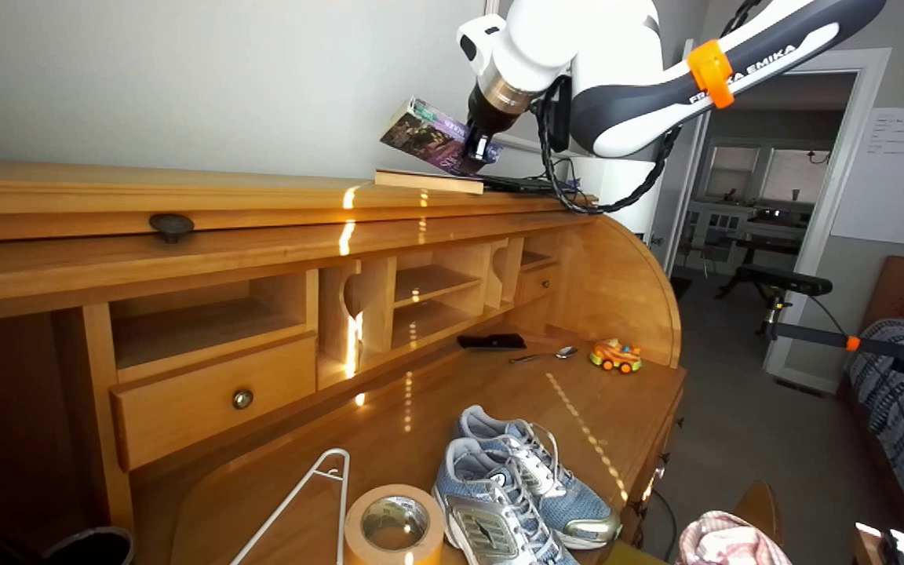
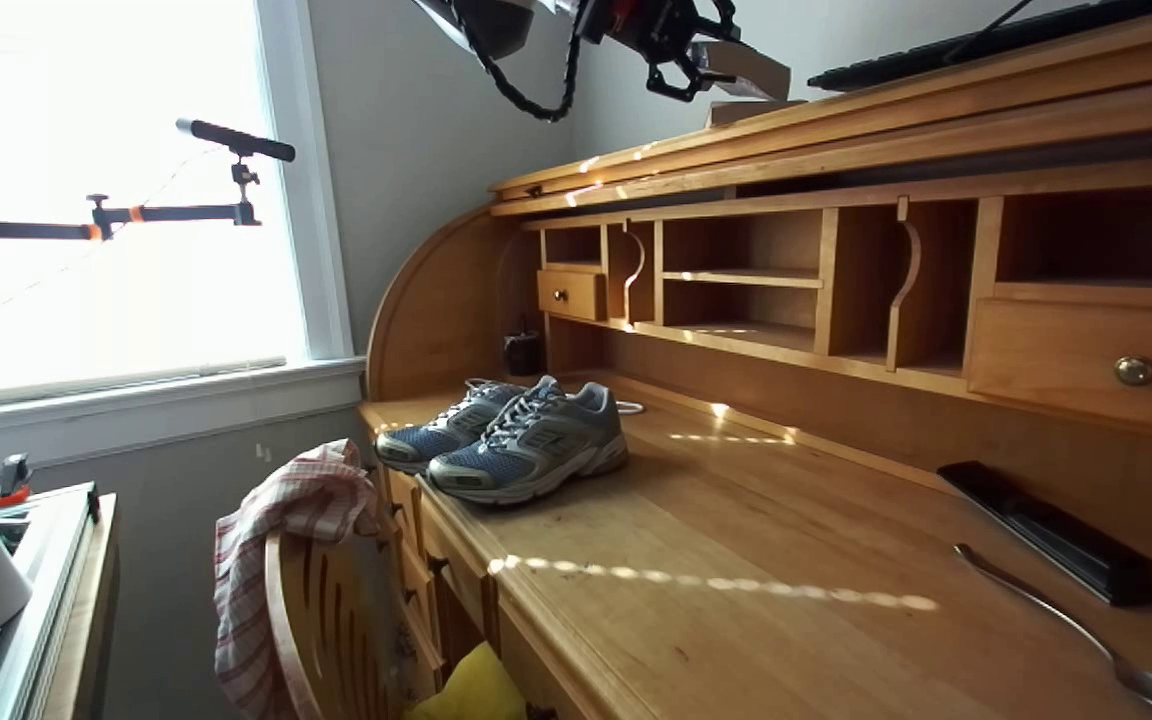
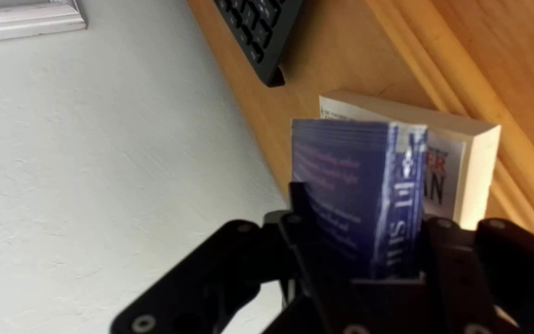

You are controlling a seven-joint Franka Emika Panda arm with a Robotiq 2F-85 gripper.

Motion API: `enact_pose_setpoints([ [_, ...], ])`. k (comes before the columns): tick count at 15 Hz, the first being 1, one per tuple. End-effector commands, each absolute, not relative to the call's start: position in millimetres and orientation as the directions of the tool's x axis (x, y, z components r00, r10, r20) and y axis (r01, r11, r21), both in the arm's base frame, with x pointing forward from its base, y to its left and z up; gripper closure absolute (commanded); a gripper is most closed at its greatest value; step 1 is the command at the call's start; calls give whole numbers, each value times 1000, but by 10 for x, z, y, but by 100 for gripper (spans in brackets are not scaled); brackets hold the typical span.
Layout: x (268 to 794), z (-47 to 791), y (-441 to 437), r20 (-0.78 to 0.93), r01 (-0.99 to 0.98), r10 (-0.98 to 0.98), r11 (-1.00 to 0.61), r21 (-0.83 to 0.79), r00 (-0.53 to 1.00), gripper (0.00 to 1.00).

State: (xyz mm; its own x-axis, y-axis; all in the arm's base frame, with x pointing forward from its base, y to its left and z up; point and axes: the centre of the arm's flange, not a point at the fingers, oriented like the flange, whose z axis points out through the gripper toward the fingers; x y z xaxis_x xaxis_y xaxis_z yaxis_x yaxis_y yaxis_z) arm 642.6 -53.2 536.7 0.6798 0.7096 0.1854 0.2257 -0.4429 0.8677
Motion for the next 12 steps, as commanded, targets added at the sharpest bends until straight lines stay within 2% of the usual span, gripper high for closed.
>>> enact_pose_setpoints([
  [1,6606,5466,-501,200,238,708,-468,851,678,91],
  [12,6777,5591,-529,245,254,673,-552,794,697,91],
])
